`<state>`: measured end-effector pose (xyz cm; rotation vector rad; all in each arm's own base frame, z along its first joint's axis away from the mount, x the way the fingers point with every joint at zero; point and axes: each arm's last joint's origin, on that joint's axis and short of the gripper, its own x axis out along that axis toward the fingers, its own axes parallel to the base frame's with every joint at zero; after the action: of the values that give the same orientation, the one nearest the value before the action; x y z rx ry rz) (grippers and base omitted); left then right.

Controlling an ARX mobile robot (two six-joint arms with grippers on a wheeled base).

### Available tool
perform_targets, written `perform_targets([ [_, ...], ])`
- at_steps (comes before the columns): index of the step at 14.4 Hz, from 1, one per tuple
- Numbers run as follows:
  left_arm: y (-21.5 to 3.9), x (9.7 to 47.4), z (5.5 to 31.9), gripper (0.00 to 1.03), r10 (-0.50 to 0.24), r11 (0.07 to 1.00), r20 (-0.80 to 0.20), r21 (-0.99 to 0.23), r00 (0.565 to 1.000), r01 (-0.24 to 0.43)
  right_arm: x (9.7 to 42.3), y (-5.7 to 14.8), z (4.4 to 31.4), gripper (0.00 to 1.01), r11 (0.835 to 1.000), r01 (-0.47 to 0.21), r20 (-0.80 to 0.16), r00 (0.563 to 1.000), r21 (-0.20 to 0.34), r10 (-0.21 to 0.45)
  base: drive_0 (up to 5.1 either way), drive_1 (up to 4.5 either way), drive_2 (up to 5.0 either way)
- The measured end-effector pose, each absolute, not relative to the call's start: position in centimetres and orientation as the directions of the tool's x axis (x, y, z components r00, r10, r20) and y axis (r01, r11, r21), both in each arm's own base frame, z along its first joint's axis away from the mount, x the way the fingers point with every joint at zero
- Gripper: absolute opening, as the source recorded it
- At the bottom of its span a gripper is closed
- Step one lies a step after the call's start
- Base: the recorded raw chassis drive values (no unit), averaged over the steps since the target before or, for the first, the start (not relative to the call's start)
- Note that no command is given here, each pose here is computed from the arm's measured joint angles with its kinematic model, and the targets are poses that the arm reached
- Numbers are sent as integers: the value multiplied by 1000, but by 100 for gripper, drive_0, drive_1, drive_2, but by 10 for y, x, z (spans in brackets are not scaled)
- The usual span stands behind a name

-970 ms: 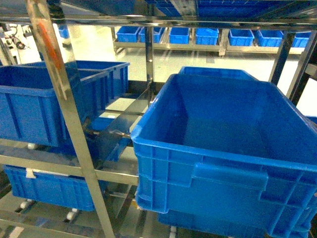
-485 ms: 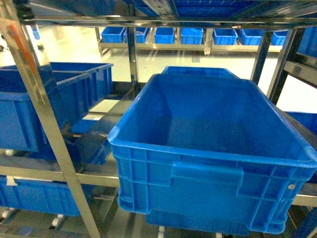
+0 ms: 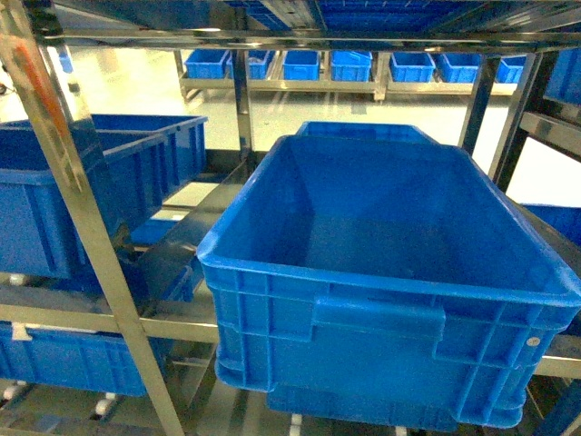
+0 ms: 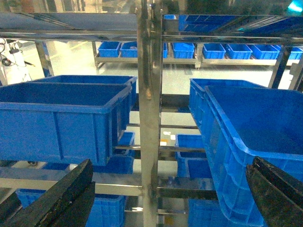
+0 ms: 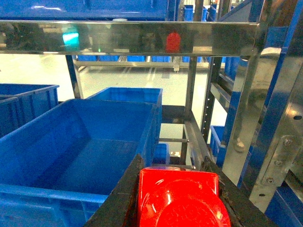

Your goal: Pick red block from blue box to shelf

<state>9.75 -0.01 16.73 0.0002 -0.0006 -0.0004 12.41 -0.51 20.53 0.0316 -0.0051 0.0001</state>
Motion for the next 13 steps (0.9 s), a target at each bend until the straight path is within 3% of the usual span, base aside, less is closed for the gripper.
perform_targets([
  [13, 0, 97, 167, 98, 0, 1000, 1, 0, 1000, 0, 124, -5, 205, 28, 1000, -1, 5, 1000, 32, 0, 0, 0, 0],
])
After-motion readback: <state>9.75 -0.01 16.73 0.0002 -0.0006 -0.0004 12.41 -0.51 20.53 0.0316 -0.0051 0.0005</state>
